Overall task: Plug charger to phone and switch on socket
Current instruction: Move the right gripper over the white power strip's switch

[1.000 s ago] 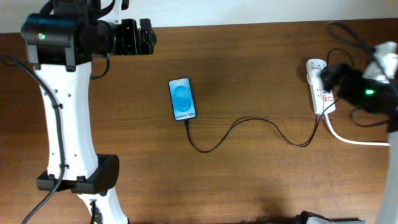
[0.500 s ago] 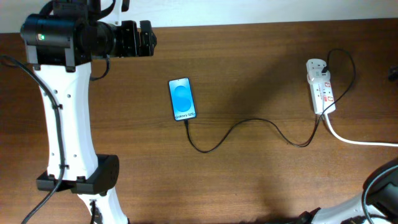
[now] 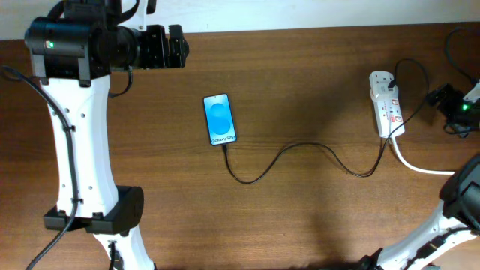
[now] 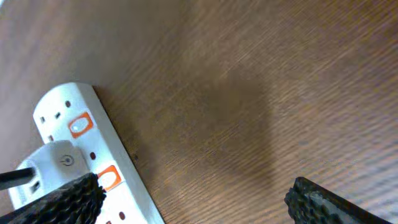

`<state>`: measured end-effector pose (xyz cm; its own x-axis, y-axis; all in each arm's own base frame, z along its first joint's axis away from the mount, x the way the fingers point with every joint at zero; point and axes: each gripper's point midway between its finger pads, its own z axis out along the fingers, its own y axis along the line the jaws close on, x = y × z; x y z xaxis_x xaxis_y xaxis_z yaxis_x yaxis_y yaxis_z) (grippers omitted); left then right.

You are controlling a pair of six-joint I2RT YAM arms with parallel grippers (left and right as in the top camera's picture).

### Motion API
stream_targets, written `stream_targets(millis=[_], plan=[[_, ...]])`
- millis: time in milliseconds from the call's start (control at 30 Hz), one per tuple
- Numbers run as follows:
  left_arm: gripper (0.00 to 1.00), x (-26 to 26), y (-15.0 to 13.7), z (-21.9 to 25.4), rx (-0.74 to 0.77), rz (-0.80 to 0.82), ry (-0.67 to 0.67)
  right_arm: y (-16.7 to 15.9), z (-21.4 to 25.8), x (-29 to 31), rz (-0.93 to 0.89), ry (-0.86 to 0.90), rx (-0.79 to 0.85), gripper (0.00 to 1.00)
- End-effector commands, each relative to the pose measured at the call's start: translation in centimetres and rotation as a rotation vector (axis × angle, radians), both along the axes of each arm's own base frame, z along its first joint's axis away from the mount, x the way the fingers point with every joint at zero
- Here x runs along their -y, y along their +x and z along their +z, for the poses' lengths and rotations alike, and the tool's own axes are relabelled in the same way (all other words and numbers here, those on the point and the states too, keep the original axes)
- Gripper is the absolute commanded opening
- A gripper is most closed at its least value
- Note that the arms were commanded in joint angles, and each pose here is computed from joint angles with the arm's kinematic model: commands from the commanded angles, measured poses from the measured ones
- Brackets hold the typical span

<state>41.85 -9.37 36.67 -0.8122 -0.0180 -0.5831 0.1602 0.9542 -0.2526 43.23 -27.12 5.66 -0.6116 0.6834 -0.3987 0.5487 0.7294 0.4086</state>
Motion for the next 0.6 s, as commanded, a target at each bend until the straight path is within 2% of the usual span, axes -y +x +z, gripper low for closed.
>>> stream_targets(millis=[0,267,567], plan=[[0.99,0.1,-0.5,0.7,0.02,-0.019,0.001,1.3,-1.0,-1.8,0.054,0.012,-0.003,0.99],[0.99,0.1,-0.5,0.7,0.02,-0.019,0.001,2.6,-4.3,-4.8,0.082,-0.002,-0.091,0.99],[0.99,0.1,-0.5,0.7,0.02,-0.018,0.002,1.8,-5.0,-4.9,0.102,-0.04,-0.146,0.99]])
